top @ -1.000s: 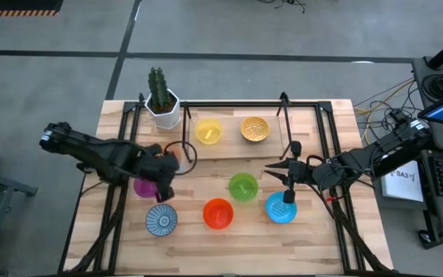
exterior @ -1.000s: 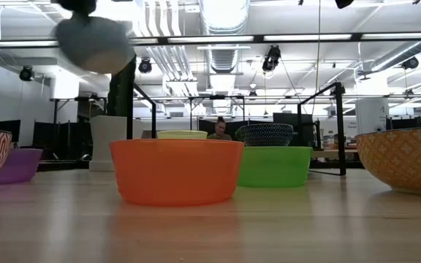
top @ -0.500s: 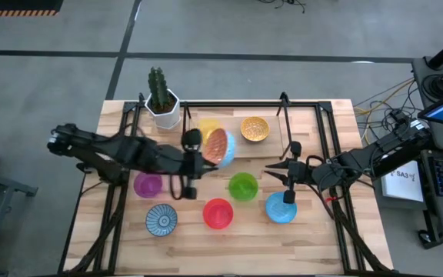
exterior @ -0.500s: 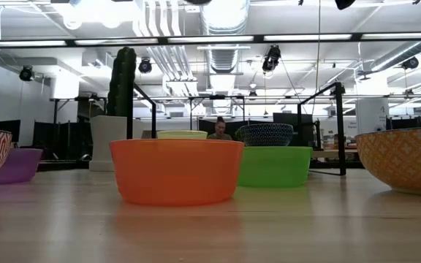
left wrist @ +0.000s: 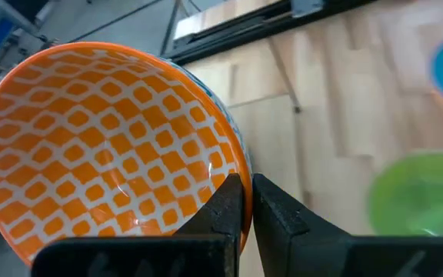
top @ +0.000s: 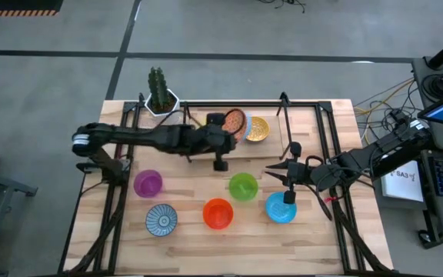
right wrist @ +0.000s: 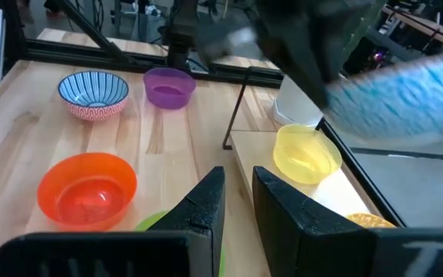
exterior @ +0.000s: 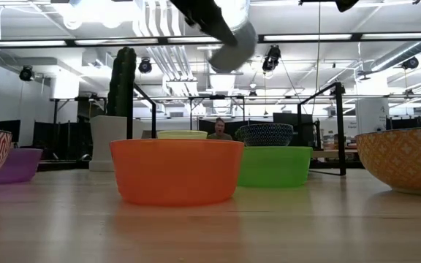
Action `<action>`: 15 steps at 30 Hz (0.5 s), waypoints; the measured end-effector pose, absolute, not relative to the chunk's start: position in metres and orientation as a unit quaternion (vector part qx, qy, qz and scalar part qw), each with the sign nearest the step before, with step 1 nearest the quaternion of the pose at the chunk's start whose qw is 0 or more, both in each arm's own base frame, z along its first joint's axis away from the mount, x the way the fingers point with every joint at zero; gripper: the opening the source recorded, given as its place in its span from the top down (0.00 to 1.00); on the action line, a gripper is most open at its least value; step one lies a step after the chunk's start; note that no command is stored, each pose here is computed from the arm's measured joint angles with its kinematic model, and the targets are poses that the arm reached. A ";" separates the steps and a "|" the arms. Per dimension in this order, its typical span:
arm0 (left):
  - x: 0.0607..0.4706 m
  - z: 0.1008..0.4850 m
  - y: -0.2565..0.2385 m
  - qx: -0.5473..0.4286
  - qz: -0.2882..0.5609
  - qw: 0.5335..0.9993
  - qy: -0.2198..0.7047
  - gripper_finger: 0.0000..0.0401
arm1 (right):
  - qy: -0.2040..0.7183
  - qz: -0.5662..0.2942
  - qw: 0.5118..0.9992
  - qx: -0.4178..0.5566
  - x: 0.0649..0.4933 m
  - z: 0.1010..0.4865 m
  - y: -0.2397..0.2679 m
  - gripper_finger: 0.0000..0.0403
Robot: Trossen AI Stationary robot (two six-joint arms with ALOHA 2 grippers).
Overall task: Place and stack bowls onto a shelf
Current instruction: Stack the orange pattern bowl on the yellow pattern bowl
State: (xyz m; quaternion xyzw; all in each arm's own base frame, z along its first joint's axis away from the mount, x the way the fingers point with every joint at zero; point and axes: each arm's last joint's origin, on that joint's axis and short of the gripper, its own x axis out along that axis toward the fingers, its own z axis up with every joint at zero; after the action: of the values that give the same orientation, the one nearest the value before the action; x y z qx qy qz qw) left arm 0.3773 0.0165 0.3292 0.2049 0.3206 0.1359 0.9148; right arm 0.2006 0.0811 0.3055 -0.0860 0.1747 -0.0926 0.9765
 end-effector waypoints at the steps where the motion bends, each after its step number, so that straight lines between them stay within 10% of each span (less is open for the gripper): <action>1: 0.382 0.325 0.022 0.209 0.140 0.913 0.320 0.99 | 0.174 -0.093 0.977 -0.086 0.200 0.306 0.081 0.85; 15: 0.407 0.288 0.071 0.242 0.045 0.912 0.329 0.99 | 0.183 -0.092 0.974 -0.095 0.199 0.304 0.080 0.85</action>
State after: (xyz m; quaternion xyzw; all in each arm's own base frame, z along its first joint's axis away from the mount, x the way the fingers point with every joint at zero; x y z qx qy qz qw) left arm 0.4068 0.0706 0.2875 0.2425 0.3286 0.0447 0.9117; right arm 0.1987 0.0801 0.3038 -0.0950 0.1826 -0.0920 0.9742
